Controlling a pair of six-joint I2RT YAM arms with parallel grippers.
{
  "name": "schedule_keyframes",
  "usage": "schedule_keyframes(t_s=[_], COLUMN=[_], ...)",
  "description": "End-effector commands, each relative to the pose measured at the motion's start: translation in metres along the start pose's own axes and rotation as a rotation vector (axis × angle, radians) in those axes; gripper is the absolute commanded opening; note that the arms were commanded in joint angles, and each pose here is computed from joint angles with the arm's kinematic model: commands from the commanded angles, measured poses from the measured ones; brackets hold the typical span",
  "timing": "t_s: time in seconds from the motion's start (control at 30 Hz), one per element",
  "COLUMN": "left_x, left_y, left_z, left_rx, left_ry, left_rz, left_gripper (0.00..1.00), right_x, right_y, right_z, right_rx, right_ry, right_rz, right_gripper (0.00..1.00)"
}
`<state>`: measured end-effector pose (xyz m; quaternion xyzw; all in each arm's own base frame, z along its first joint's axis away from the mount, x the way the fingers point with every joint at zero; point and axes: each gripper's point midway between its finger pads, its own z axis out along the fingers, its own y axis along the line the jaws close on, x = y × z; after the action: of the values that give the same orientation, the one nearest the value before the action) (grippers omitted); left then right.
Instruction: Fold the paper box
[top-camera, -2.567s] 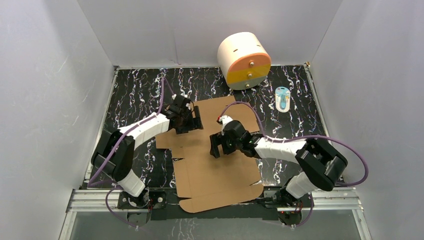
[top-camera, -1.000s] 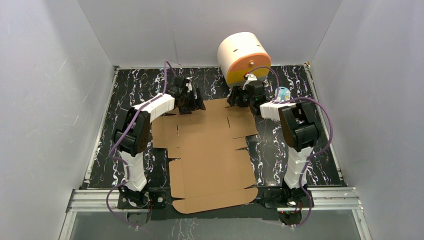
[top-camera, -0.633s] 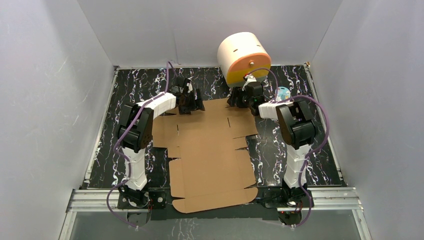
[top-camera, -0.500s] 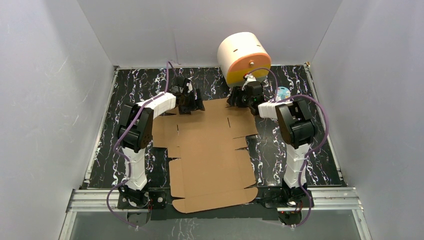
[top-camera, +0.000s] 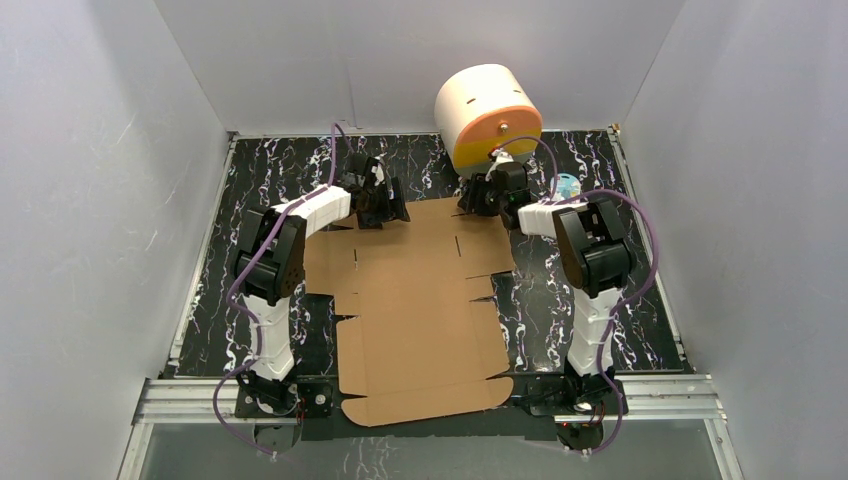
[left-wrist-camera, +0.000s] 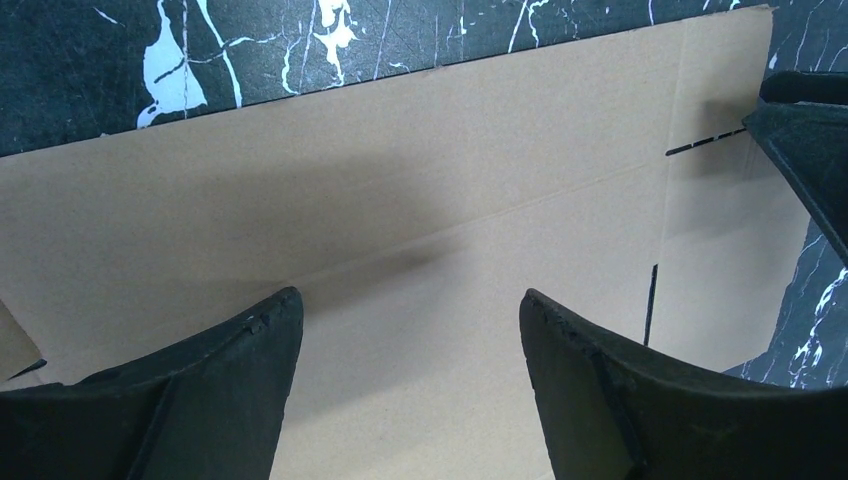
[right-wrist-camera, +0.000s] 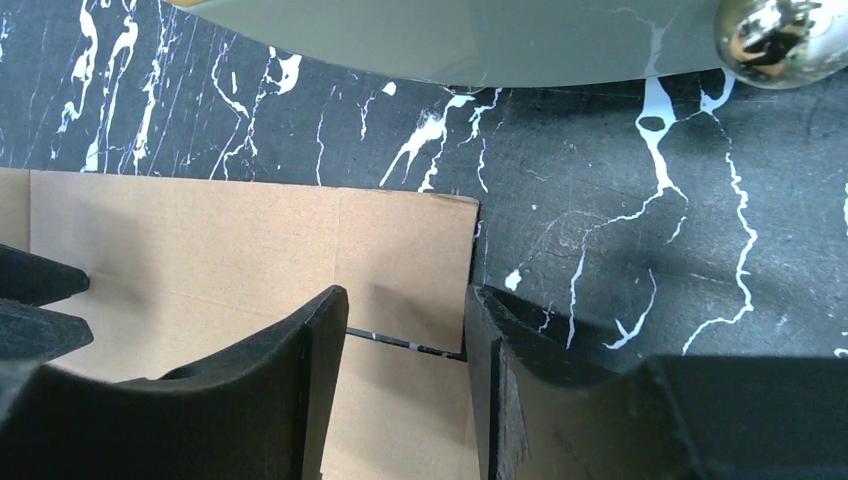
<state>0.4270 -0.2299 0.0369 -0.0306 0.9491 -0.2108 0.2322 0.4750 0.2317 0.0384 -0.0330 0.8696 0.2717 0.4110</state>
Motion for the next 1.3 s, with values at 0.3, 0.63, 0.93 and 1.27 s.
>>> schedule_keyframes(t_s=[0.3, 0.63, 0.93, 1.27], left_x=[0.036, 0.039, 0.041, 0.03], left_y=[0.003, 0.006, 0.005, -0.004], left_z=[0.0, 0.003, 0.005, -0.007], left_rx=[0.002, -0.004, 0.0, 0.019], left_ry=[0.115, 0.125, 0.133, 0.096], left_rz=[-0.041, -0.051, -0.064, -0.054], left_gripper=[0.76, 0.76, 0.76, 0.76], right_x=[-0.044, -0.034, -0.019, -0.036], right_y=[0.065, 0.08, 0.083, 0.098], right_z=[-0.028, -0.01, 0.009, -0.009], right_rx=[-0.072, -0.013, 0.069, 0.059], right_ry=[-0.063, -0.046, -0.017, -0.048], right_rz=[-0.127, -0.259, -0.374, -0.415], right_gripper=[0.44, 0.41, 0.43, 0.52])
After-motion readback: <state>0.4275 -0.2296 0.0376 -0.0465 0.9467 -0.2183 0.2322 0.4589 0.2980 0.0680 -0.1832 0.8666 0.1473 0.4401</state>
